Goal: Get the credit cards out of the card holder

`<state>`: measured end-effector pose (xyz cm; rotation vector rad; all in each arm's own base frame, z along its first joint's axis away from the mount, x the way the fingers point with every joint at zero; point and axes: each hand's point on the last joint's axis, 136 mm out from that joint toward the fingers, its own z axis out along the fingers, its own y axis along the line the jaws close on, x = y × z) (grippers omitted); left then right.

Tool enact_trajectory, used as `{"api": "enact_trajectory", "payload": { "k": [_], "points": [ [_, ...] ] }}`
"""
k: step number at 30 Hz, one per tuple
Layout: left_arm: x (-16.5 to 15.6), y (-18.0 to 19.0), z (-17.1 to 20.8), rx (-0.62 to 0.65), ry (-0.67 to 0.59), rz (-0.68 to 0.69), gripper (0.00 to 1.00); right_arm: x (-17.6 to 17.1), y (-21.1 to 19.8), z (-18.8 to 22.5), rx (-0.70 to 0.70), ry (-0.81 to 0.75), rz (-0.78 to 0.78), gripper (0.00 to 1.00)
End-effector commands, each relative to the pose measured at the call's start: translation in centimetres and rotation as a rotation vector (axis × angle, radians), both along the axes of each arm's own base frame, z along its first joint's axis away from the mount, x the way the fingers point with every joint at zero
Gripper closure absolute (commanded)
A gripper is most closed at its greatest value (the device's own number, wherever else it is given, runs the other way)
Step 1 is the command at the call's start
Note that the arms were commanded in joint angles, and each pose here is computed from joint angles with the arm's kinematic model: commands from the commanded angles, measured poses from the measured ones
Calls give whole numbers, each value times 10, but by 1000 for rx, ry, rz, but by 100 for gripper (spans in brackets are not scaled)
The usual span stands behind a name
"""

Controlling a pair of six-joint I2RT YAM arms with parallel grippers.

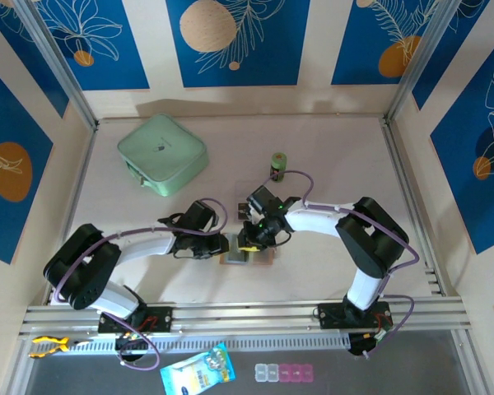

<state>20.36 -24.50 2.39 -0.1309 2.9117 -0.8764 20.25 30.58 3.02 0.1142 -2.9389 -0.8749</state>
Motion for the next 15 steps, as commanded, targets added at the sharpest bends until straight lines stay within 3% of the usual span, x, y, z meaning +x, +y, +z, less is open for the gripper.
{"api": "enact_trajectory", "payload": {
  "k": [1, 15],
  "points": [
    [0, 5, 0, 12, 13, 14, 78, -6, -18, -8, -96, 15, 12, 75],
    [6, -3, 17, -25, -15, 4, 77, 7, -12, 9, -57, -69, 36, 75]
  ]
}}
